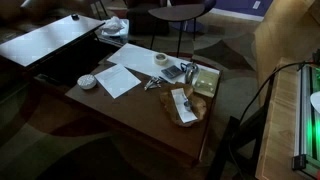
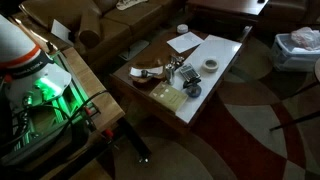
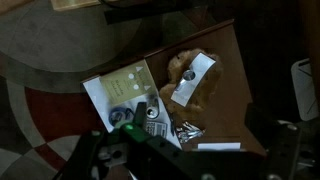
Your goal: Move the measuring cup to the left
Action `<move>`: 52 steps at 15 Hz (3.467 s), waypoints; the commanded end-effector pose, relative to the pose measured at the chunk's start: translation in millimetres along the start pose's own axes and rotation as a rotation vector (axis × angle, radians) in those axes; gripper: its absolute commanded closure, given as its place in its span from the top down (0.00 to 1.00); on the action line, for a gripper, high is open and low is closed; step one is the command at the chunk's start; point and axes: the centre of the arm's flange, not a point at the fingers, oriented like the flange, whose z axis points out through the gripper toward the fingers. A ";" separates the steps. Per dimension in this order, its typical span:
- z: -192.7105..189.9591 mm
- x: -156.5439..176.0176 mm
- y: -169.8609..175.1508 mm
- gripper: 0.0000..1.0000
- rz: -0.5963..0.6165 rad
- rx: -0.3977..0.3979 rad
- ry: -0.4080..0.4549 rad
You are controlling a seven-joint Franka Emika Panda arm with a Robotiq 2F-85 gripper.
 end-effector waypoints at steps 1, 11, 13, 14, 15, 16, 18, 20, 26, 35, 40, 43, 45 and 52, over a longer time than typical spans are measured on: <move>0.1 0.0 0.0 1.00 0.000 0.000 0.000; 0.1 0.0 0.0 1.00 0.000 0.000 0.000; 0.1 0.0 0.0 1.00 0.000 0.000 0.000; 0.1 0.0 0.0 1.00 0.000 0.000 0.000; 3.9 4.4 0.0 1.00 0.011 0.005 0.004; 15.7 16.0 -1.9 1.00 0.017 0.013 0.003; 36.7 35.5 -6.7 1.00 0.014 0.025 0.003; 62.9 57.1 -12.7 1.00 0.012 0.040 -0.019; 160.4 86.2 -39.2 1.00 -0.066 0.142 -0.256; 175.8 92.4 -26.1 1.00 0.016 0.117 -0.211; 292.2 111.9 -25.3 1.00 0.037 0.229 -0.353; 361.4 111.9 -35.7 1.00 -0.016 0.327 -0.487; 333.7 83.8 -35.2 1.00 -0.017 0.292 -0.455; 382.1 110.0 -36.9 1.00 -0.023 0.311 -0.497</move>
